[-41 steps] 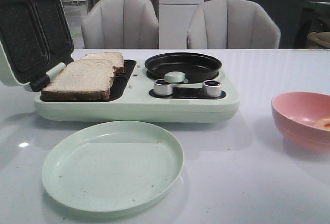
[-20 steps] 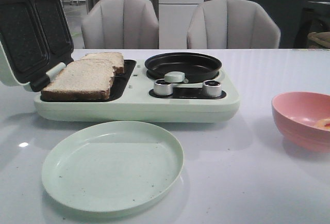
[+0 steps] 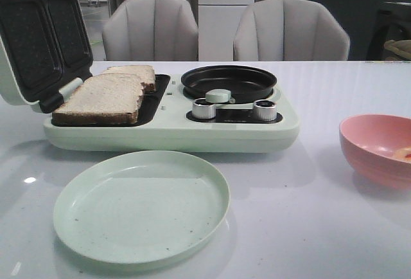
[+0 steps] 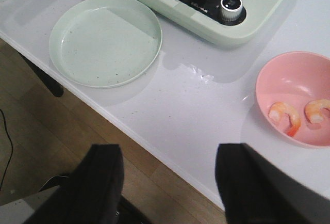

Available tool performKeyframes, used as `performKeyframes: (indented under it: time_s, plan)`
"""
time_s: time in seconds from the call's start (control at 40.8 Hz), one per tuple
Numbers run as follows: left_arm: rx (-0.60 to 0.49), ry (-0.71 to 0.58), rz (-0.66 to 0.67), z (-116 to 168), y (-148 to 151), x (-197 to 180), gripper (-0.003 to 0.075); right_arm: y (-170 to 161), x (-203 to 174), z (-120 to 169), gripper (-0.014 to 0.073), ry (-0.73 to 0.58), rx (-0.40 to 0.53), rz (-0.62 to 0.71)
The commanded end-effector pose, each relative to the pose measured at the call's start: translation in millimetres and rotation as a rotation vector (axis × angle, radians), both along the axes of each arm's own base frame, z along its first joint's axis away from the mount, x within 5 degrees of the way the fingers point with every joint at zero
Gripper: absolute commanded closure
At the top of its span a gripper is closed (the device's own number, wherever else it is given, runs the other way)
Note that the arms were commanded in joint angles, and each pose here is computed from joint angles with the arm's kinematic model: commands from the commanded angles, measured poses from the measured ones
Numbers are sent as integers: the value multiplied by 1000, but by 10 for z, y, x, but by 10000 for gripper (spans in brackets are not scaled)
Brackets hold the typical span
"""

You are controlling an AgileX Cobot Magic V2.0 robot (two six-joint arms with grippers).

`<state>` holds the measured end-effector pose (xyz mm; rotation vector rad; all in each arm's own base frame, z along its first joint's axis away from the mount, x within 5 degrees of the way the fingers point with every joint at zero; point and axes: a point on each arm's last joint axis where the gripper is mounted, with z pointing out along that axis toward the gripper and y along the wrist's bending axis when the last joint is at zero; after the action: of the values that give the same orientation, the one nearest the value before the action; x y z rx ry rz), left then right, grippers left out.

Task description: Make breakfast with bread and shrimp

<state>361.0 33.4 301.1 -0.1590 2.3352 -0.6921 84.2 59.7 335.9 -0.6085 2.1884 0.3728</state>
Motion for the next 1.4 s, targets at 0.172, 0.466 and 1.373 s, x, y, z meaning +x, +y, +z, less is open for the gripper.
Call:
performKeyframes:
  time_s: [0.172, 0.466, 1.373]
  plan:
    - [-47, -148, -129, 566, -370, -244, 622, 8, 24, 135, 100, -82, 46, -3]
    - [51, -276, -285, 917, -745, -945, 621, 8, 24, 135, 100, -82, 46, -3]
    - [463, -472, -373, 754, -770, -2856, 618, 8, 24, 135, 100, -82, 46, -3]
